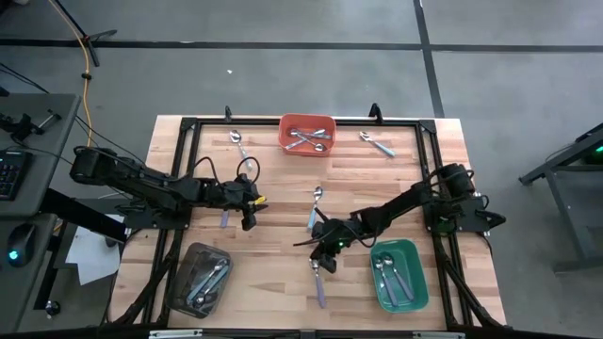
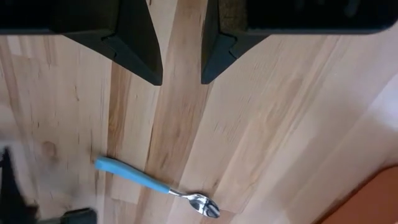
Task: Sort silverware by color (type)
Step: Put the bottom violet spoon into the green bin, then put the top blue spoon into the black bin
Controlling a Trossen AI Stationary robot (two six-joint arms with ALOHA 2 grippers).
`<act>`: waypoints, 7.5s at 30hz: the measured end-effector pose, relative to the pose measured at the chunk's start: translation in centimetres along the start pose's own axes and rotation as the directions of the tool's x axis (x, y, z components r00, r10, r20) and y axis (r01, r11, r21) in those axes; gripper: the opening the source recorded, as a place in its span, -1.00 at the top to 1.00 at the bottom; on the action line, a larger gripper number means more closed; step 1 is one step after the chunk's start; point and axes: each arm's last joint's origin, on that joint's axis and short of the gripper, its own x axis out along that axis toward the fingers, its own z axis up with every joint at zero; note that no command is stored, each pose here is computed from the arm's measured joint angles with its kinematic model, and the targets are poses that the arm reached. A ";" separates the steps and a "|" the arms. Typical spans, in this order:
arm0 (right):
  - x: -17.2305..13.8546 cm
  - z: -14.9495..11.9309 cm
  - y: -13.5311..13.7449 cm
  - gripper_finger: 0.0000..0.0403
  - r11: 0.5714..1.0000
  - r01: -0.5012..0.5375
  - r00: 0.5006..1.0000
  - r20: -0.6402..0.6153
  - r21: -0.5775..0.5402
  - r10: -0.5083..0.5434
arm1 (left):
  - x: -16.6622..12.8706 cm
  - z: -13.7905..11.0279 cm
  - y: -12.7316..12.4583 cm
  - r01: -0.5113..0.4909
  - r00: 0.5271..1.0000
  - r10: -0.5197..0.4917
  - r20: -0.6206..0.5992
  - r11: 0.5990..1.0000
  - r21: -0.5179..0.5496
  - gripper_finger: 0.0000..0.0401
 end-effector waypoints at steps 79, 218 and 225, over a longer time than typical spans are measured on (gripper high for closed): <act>-21.8 2.7 -7.1 0.99 0.837 0.544 0.833 -0.079 -0.065 -0.548 | 0.0 -0.8 0.1 0.019 0.998 -0.019 0.060 1.000 -0.002 0.48; -28.8 6.5 -19.3 0.99 0.645 0.712 0.699 -0.186 0.277 -0.691 | -0.2 0.7 0.0 -0.018 0.974 0.018 0.224 1.000 -0.002 0.48; -27.5 9.2 -13.0 1.00 0.746 0.651 0.737 0.121 0.139 -0.665 | -0.3 0.9 -0.1 -0.007 0.971 0.013 0.241 1.000 -0.028 0.48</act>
